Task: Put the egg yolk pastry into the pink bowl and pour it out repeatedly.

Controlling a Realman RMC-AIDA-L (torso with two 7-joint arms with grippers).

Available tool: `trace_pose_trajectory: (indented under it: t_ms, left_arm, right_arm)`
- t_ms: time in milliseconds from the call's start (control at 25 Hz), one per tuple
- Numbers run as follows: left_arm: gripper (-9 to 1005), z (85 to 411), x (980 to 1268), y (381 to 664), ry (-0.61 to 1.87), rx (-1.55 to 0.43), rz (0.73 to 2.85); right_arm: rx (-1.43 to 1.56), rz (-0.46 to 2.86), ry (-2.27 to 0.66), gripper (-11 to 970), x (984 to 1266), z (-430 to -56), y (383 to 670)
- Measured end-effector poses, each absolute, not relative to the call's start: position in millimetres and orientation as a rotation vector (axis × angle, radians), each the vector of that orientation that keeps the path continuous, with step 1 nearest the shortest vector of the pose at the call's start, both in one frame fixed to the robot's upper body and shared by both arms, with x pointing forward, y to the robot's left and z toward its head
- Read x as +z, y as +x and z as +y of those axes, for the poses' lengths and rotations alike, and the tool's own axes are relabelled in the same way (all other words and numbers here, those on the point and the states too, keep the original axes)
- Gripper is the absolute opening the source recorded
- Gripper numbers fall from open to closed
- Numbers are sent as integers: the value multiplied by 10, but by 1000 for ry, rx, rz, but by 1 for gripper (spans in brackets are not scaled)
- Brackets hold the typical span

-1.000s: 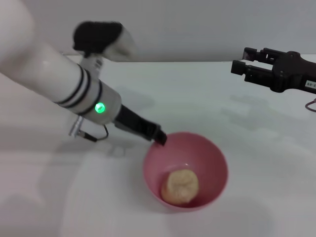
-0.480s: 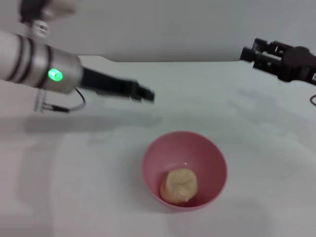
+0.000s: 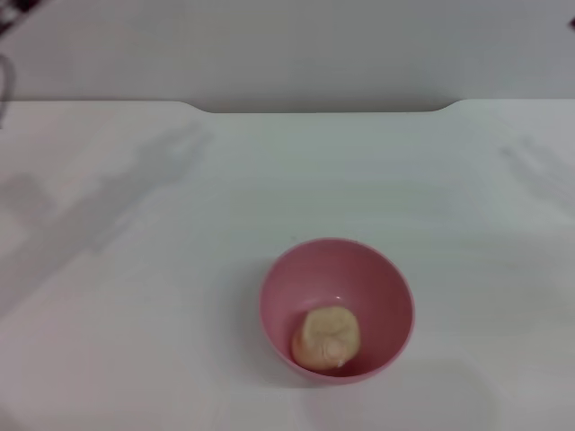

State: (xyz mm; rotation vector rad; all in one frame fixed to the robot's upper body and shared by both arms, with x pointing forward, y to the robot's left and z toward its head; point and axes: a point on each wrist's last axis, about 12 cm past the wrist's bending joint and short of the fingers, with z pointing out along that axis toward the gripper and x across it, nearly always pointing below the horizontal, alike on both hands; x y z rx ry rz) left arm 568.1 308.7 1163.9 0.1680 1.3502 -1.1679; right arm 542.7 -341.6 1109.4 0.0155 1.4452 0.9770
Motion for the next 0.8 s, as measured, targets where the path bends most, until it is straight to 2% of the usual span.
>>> trace_pose_trajectory:
  t_ms: [200,360,560,720,800]
  left_arm:
    - [436,3347,11476,5380,72,-1049,1131]
    - [454,3446,11311,5235,97,-786,1065]
    - [676,3385,11018,5113,248,-346,1045]
    - [807,3245,10809,5091,413,-7,1050]
    - [807,3232,10782,5096,427,22,1060]
  right_arm:
    - [972,1316,269,601,10954,-3585,5301]
    - [912,1264,405,601,10821,-3692,5206]
    - [673,1260,437,601,10604,-3747,5049]
    - [353,1308,384,601,10375,-3632,4938]
    - [302,1324,367,601,10334,-3581,4929]
